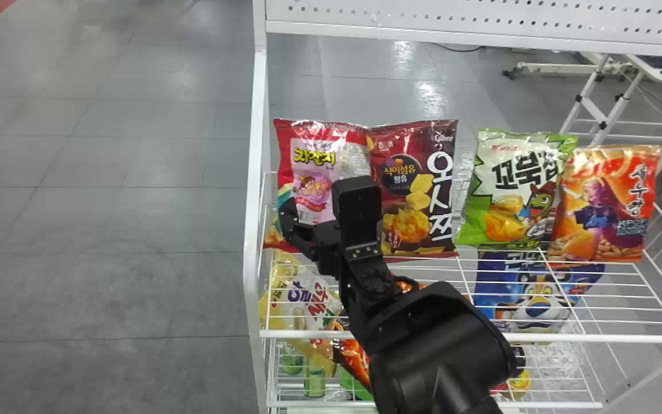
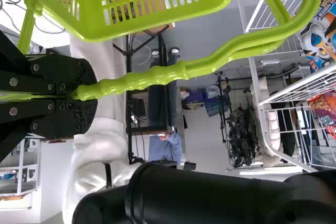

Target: Hold basket handle with left hand then pick Jagalchi snack with right hand and place into basket

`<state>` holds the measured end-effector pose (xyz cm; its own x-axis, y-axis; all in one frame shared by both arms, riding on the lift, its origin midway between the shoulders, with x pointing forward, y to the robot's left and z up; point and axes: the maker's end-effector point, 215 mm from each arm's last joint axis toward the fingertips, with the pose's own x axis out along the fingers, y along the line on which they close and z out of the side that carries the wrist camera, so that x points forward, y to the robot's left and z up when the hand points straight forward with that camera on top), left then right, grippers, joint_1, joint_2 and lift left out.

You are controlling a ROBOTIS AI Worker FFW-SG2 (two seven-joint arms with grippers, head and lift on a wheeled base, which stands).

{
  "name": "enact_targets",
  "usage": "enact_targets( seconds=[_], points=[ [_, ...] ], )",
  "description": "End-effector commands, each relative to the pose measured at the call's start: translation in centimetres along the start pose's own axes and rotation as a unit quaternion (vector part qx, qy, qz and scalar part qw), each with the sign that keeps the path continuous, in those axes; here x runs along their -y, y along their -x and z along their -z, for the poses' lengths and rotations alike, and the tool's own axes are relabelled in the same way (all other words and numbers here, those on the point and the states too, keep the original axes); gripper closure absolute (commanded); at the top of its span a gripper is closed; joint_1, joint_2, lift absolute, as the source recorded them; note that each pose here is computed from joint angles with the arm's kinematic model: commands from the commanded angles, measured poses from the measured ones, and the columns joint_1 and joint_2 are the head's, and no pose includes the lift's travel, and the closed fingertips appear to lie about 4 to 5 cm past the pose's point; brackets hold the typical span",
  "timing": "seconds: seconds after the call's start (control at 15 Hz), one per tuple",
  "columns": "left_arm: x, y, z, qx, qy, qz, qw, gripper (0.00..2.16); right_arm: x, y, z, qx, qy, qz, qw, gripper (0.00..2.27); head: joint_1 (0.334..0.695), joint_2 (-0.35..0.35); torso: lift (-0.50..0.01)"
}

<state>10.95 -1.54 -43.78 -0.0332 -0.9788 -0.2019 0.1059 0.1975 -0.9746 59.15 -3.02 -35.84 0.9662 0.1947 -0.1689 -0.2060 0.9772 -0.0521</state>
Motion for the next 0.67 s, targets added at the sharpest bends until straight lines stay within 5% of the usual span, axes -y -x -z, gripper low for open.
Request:
enact_targets(
  seconds=[0.0,0.6],
  points=[
    [-0.1,0.0,-0.2,0.0,0.0,0.001,1.0,2.1,0.3,-0.6,-0.3,0.002,0.005,0.01,1.0,0.11,0.695,-0.076,-0.009],
    [-0.2,-0.1,-0.4,-0.005,0.002,0.008,1.0,2.1,1.7,-2.0,0.3,-0.007,0.014,0.028,0.999,0.15,0.695,-0.095,-0.009]
  ],
)
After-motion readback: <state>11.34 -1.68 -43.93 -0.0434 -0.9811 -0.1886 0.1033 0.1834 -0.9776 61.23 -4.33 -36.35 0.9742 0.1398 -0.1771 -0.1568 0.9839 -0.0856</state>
